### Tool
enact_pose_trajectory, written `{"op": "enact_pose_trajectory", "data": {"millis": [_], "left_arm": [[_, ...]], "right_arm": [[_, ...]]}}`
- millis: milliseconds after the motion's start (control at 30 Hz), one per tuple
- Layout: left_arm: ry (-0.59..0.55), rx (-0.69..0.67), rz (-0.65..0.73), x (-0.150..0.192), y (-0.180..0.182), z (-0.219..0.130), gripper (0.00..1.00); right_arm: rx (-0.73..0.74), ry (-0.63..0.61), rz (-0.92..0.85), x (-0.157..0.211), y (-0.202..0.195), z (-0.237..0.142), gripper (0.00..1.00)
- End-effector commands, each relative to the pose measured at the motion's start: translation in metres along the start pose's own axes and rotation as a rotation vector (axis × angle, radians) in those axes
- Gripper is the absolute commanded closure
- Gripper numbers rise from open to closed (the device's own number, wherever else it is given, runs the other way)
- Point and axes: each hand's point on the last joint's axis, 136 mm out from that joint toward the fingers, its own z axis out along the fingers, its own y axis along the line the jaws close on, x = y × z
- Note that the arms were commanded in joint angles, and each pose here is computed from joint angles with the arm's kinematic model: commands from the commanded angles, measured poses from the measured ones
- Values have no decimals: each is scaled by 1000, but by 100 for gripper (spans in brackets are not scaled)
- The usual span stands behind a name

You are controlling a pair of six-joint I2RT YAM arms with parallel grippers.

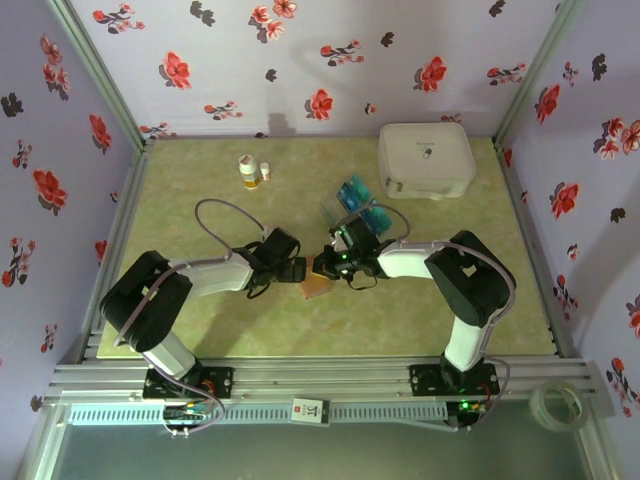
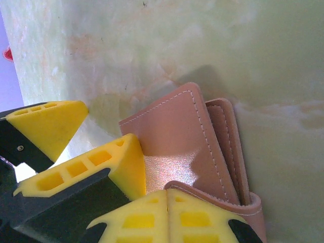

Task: Put the credit cards into the card holder
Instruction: Close the button on the card holder.

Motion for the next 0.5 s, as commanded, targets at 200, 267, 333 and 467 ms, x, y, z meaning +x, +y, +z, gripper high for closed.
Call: {"op": "enact_pose_trajectory", "data": {"millis": [200, 267, 333, 467], "left_arm": [[179, -55, 79, 55, 16, 19, 0], [181, -56, 82, 56, 16, 19, 0], [181, -56, 82, 56, 16, 19, 0], [180, -55, 80, 55, 16, 19, 0]], "right_arm": [[66, 41, 17, 15, -22, 7, 100], [83, 48, 27, 19, -30, 9, 100], [100, 56, 35, 23, -38, 9, 100], [135, 69, 53, 34, -55, 10, 100]]}}
